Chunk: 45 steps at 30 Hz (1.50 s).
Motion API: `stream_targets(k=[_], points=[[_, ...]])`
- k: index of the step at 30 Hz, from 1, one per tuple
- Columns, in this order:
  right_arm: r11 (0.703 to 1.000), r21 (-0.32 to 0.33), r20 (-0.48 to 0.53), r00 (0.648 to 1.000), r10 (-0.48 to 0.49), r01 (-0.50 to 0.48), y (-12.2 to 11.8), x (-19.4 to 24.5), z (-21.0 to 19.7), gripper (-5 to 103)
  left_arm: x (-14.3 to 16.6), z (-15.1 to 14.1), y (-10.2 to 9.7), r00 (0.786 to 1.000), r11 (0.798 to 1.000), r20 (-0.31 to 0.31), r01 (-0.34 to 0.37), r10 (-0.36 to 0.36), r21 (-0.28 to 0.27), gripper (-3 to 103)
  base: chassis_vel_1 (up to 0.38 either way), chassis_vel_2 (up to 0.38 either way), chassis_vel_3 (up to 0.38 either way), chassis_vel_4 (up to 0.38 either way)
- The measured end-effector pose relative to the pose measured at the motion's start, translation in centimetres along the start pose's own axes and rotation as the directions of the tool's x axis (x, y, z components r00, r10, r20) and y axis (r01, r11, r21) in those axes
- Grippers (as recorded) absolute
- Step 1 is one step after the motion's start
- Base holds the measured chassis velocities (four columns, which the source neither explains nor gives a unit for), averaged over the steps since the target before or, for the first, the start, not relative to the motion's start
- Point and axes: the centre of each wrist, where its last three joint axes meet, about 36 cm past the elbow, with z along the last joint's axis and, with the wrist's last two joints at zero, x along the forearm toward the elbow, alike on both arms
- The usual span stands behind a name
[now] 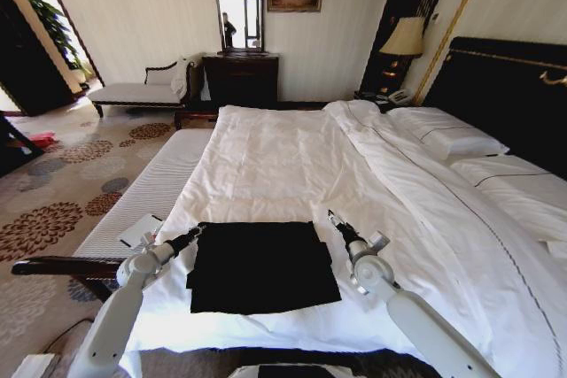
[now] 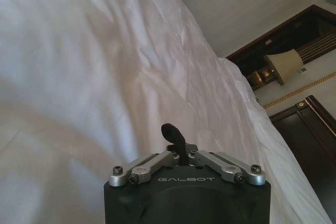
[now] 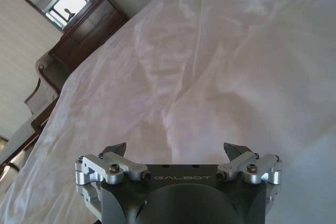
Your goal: Fold the clothes on the bed.
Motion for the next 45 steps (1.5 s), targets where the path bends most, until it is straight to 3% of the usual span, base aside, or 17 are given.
stream_targets(k=[9, 23, 24, 29, 30, 32, 36, 38, 42, 44, 45], points=[[1.000, 0.004, -0.122, 0.992, -0.012, 0.013, -1.0, -3.6, 0.9, 100, 0.1, -0.2, 0.0, 1.000, 1.000, 0.006, 0.004, -0.004, -0.006, 1, 0.000, 0.000, 0.000, 0.000], [0.997, -0.013, -0.142, 0.987, -0.078, 0.077, -1.5, -5.4, 1.6, 102, 0.7, -0.9, -0.1, 1.000, 1.000, 0.023, 0.009, -0.009, -0.019, 1, 0.000, 0.000, 0.000, 0.000], [0.995, -0.021, -0.139, 0.985, -0.103, 0.101, -1.6, -5.4, 1.7, 93, 0.7, -0.9, -0.1, 1.000, 1.000, 0.024, 0.010, -0.009, -0.022, 1, 0.000, 0.000, 0.000, 0.000], [0.990, -0.029, -0.136, 0.980, -0.143, 0.140, -1.9, -5.4, 1.9, 83, 0.7, -0.8, -0.2, 1.000, 1.000, 0.024, 0.013, -0.012, -0.028, 1, 0.000, 0.000, 0.000, 0.000], [0.989, -0.028, -0.137, 0.979, -0.151, 0.149, -2.0, -5.5, 2.0, 72, 0.7, -0.7, -0.2, 1.000, 0.999, 0.025, 0.012, -0.012, -0.030, 1, 0.000, 0.000, 0.000, 0.000], [0.988, -0.023, -0.137, 0.978, -0.155, 0.153, -2.1, -5.5, 2.1, 72, 0.7, -0.7, -0.2, 1.000, 0.999, 0.025, 0.013, -0.012, -0.031, 1, 0.000, 0.000, 0.000, 0.000], [0.984, -0.004, -0.127, 0.976, -0.179, 0.180, -2.5, -5.4, 2.4, 50, 0.9, -0.7, -0.3, 1.000, 0.999, 0.027, 0.013, -0.012, -0.034, 1, 0.000, 0.000, 0.000, 0.000], [0.983, -0.001, -0.124, 0.975, -0.183, 0.184, -2.7, -5.4, 2.4, 50, 1.0, -0.7, -0.3, 1.000, 0.999, 0.028, 0.013, -0.012, -0.035, 1, 0.000, 0.000, 0.000, 0.000], [0.979, 0.015, -0.118, 0.973, -0.199, 0.202, -3.2, -5.2, 2.6, 28, 1.1, -0.6, -0.4, 0.999, 0.999, 0.034, 0.015, -0.013, -0.037, 1, 0.000, 0.000, 0.000, 0.000], [0.979, 0.015, -0.117, 0.973, -0.201, 0.204, -3.3, -5.1, 2.6, 28, 1.1, -0.6, -0.4, 0.999, 0.999, 0.034, 0.015, -0.014, -0.037, 1, 0.000, 0.000, 0.000, 0.000], [0.978, 0.016, -0.117, 0.972, -0.205, 0.208, -3.3, -5.1, 2.6, 23, 1.2, -0.6, -0.4, 0.999, 0.999, 0.035, 0.015, -0.014, -0.038, 1, 0.000, 0.000, 0.000, 0.000]])
